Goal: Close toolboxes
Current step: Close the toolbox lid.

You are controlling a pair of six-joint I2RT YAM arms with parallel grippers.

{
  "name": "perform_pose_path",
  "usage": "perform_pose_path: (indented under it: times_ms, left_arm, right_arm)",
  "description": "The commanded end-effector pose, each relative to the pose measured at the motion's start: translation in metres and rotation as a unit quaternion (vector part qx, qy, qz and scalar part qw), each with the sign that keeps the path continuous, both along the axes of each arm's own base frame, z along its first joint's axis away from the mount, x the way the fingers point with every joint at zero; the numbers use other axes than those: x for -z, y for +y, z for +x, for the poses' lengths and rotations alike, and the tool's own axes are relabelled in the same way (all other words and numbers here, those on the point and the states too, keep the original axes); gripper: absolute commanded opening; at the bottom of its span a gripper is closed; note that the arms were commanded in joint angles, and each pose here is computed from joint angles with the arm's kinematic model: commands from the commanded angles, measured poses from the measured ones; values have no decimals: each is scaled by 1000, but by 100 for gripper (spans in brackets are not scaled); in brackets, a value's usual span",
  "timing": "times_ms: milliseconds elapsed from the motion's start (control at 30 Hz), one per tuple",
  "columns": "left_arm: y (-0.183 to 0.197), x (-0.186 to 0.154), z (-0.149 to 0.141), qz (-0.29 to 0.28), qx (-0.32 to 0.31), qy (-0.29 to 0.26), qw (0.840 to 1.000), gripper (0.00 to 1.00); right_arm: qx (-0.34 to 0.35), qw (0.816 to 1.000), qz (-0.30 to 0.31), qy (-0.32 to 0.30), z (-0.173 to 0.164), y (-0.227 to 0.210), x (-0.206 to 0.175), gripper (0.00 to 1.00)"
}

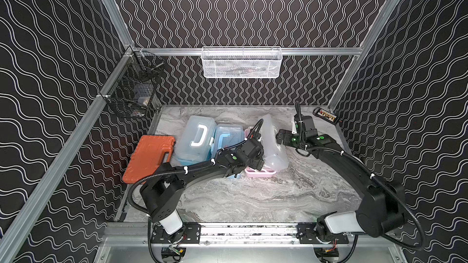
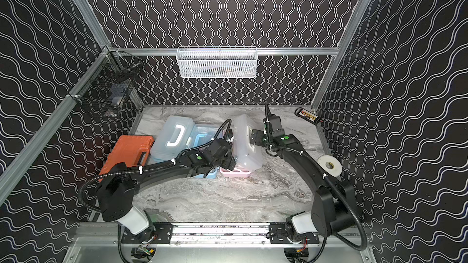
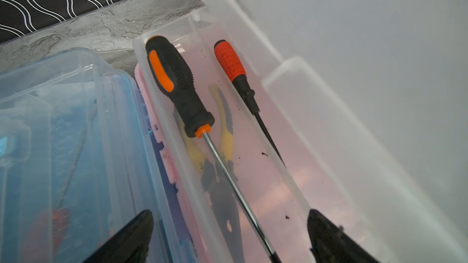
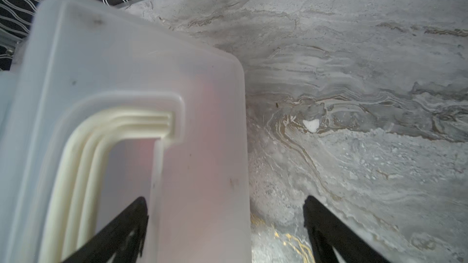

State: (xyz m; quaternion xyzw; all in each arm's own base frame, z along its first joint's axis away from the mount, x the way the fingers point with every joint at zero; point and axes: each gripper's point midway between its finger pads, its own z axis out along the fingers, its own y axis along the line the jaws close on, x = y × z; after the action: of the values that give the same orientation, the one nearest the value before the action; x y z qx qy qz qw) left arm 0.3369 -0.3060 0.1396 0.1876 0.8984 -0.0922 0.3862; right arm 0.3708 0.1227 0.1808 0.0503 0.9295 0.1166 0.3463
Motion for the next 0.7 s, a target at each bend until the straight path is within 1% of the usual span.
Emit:
perform_pose_path:
  times_ms: [0,133,267,333,433,667]
  left_arm:
    - [-6,-7,8,-30,-13,-17,999,99]
    - [-4,0,8,-15,-15,-11,1000,99]
    - [-1,-1,9,-2,-16,-15,1000,99]
    - [1,-3,10,6,-16,-19,1000,99]
    - [1,-8,12,11,-15,-24,1000,99]
    - [1,-18,15,15,-12,-35,999,99]
  right_arm:
    - [-12,1000,-24,-1,-16,-8,-13,99]
    - [-35,999,10,-19,-28,2,-30,99]
    - [-60,996,50,-41,-41,19,-52,99]
    - [-69,995,58,-49,-46,27,-60,99]
    - [-79,995,48,-42,-50,36,-60,99]
    - [-82,997,0,-5,-53,49,-28,99]
